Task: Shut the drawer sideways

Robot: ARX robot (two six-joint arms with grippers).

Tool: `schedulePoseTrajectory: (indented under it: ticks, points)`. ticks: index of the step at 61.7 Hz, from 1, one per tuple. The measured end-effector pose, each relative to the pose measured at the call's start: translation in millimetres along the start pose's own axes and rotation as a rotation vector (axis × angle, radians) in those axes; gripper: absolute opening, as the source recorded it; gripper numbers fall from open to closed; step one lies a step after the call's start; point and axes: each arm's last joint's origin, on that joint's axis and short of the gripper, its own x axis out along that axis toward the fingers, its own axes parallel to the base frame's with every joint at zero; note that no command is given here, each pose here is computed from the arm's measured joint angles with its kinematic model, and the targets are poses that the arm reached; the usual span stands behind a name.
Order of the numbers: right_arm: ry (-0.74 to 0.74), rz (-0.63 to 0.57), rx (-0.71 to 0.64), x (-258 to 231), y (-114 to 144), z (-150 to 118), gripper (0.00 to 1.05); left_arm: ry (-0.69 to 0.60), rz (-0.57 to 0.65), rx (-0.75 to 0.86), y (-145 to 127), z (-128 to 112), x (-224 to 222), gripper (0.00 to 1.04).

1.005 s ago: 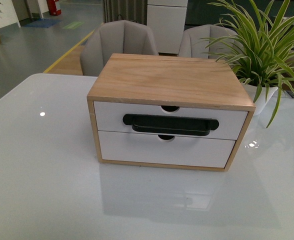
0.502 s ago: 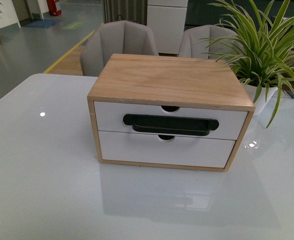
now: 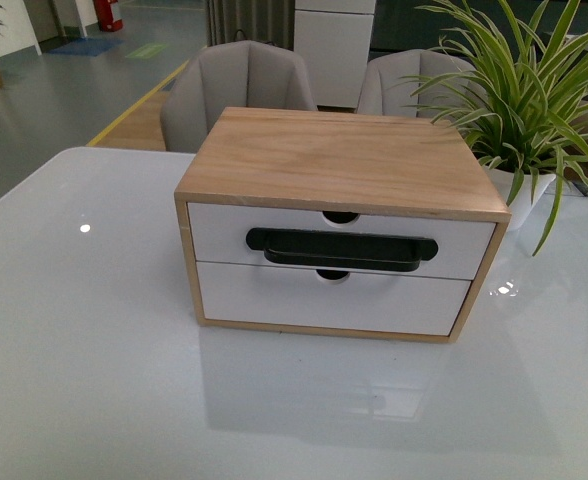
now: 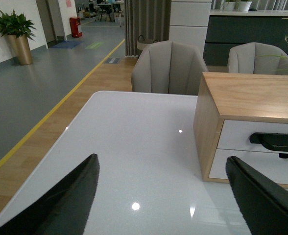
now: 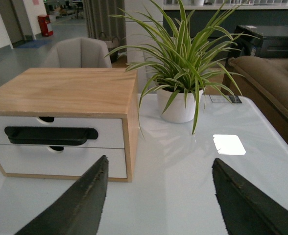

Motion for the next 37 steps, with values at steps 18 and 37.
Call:
schedulePoseTrajectory:
  ticks: [18,37]
  points:
    - [0.0,0.0,0.001,0.0,0.0,0.0,0.96,0.0,0.0,0.001,0.0,0.0,0.0,0.96]
    - [0.0,0.0,0.001,0.0,0.0,0.0,0.96,0.0,0.0,0.001,0.0,0.0,0.0,0.96]
